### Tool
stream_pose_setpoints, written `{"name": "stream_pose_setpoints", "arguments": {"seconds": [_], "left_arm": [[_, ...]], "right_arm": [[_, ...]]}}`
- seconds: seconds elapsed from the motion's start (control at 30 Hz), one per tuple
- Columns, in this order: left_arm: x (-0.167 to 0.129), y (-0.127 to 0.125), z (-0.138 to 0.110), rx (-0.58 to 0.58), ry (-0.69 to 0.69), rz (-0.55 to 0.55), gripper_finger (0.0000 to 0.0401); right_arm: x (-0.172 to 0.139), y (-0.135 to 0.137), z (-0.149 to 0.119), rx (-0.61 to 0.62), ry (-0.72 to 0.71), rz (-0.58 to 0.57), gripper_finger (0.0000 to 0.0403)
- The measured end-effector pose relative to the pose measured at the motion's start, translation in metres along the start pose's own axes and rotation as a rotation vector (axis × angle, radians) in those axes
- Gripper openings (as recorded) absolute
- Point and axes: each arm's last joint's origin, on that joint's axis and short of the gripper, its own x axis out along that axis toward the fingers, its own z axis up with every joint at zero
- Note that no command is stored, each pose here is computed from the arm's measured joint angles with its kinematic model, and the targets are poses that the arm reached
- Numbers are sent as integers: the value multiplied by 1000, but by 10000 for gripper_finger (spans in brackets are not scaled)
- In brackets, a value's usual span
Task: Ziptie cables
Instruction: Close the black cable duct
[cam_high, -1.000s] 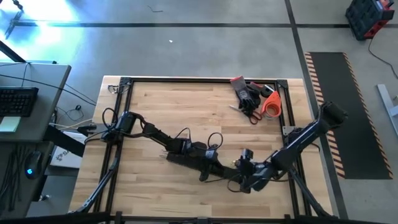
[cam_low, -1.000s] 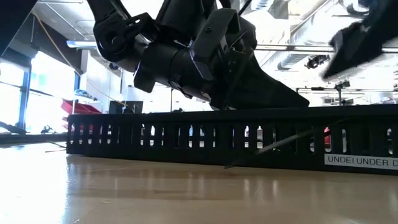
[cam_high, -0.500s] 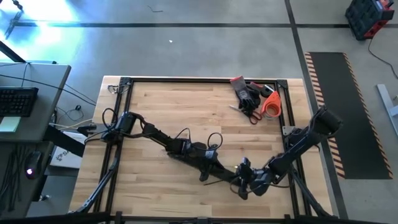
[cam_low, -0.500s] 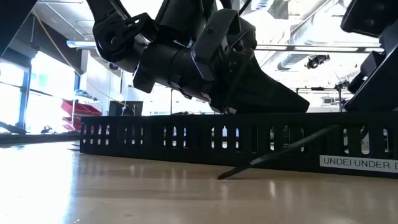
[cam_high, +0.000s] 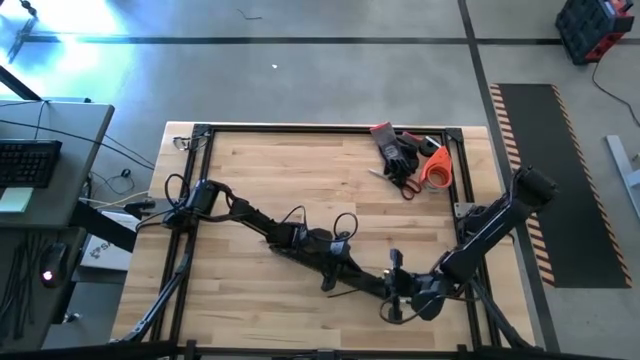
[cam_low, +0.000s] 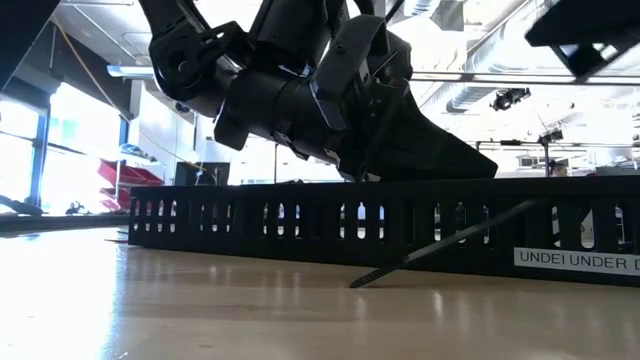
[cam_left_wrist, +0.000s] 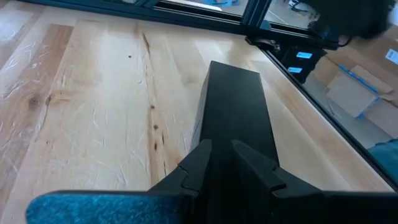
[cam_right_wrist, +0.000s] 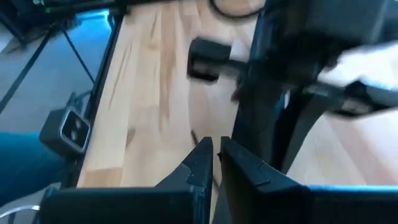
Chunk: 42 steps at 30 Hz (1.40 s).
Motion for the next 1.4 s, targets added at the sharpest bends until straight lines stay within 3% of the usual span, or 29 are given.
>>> {"name": "stream_pose_setpoints", "arguments": {"seconds": [0.17, 0.3, 0.63, 0.73, 0.87, 1.0, 1.2, 1.4], "left_arm": [[0, 0, 0, 1, -7, 8, 44], [-7, -4, 12, 16, -29, 0, 44], [-36, -30, 53, 139, -33, -13, 36], [-30, -32, 36, 124, 53, 12, 20], [-18, -29, 5, 83, 111, 133, 2], [-14, -21, -3, 24, 103, 144, 2], [-36, -16, 22, 84, 117, 189, 1], [-92, -37, 60, 99, 241, 284, 0]], "right_arm": [[26, -8, -45, 65, 204, -1, 16], [36, -10, -60, 146, 237, -58, 16], [27, -17, -51, 30, 237, -65, 16], [24, -21, -49, 0, 250, -81, 16], [24, -24, -51, -22, 272, -105, 16], [24, -28, -51, -45, 300, -124, 16], [28, -43, -46, -123, 332, -198, 16], [26, -55, -35, -150, 363, -182, 16]]}}
